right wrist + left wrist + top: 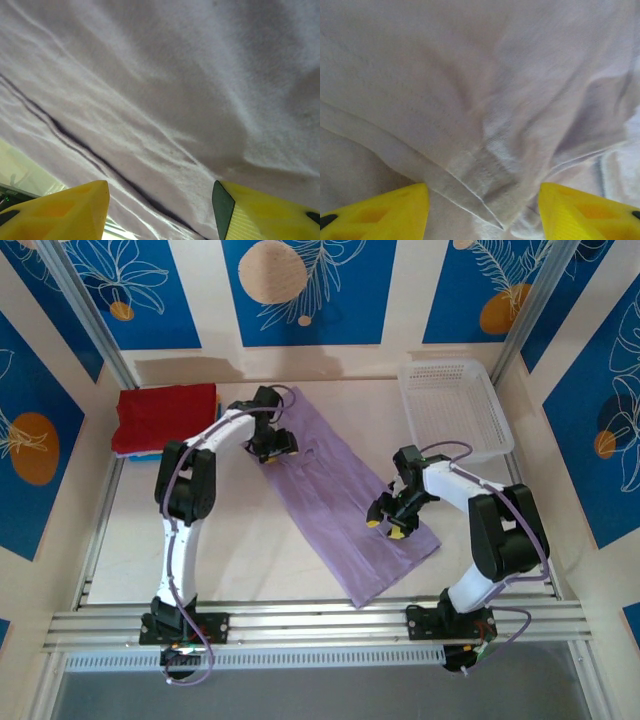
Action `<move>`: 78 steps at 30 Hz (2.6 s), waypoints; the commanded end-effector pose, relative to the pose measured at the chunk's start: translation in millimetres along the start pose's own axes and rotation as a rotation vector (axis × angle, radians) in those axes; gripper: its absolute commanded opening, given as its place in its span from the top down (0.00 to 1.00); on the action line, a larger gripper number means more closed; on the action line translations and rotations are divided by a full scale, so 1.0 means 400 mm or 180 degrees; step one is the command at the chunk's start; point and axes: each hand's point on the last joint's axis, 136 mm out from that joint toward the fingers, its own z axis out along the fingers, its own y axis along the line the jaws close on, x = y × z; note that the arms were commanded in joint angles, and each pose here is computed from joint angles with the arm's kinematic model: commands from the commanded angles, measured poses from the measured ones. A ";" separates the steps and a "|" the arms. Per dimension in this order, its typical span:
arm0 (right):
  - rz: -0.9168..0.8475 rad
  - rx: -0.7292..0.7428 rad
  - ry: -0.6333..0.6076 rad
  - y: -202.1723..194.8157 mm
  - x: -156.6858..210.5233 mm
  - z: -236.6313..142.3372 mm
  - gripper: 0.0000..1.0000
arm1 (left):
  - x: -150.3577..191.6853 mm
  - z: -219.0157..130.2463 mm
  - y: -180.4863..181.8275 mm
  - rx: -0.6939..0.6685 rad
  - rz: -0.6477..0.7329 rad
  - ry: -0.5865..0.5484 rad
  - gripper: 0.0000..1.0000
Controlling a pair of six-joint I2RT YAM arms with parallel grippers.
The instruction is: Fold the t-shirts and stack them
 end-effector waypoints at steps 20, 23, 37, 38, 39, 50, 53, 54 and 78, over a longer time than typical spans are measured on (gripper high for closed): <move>-0.0145 -0.0091 0.0587 0.135 0.170 0.157 0.44 | -0.062 0.134 -0.002 -0.0079 0.0080 0.0169 0.38; -0.0254 -0.0039 0.0582 0.179 0.181 0.156 0.44 | -0.115 0.132 -0.008 -0.0068 0.0089 0.0140 0.38; -0.0444 -0.0013 0.0049 0.253 0.160 0.044 0.44 | -0.116 -0.114 -0.110 0.0417 0.0242 -0.0235 0.37; -0.0484 0.0067 0.0005 0.239 0.160 0.036 0.44 | -0.101 -0.140 -0.115 0.0416 0.0280 -0.0271 0.37; -0.0503 0.0147 -0.0006 0.223 0.162 0.031 0.44 | -0.086 -0.163 -0.119 0.0419 0.0310 -0.0293 0.37; -0.0481 0.0113 -0.0024 0.151 0.204 0.019 0.52 | 0.276 -0.199 -0.033 0.0062 0.0457 0.0118 0.39; -0.0597 0.0018 0.0087 0.182 0.234 0.042 0.57 | 0.344 -0.207 0.019 0.0078 0.0293 0.0131 0.39; -0.0631 -0.0002 0.0115 0.192 0.242 0.051 0.59 | 0.363 -0.215 0.036 0.0074 0.0263 0.0109 0.39; -0.0916 0.0026 0.0787 0.305 0.349 0.243 0.69 | 0.625 -0.261 0.257 -0.0004 -0.0165 0.0109 0.38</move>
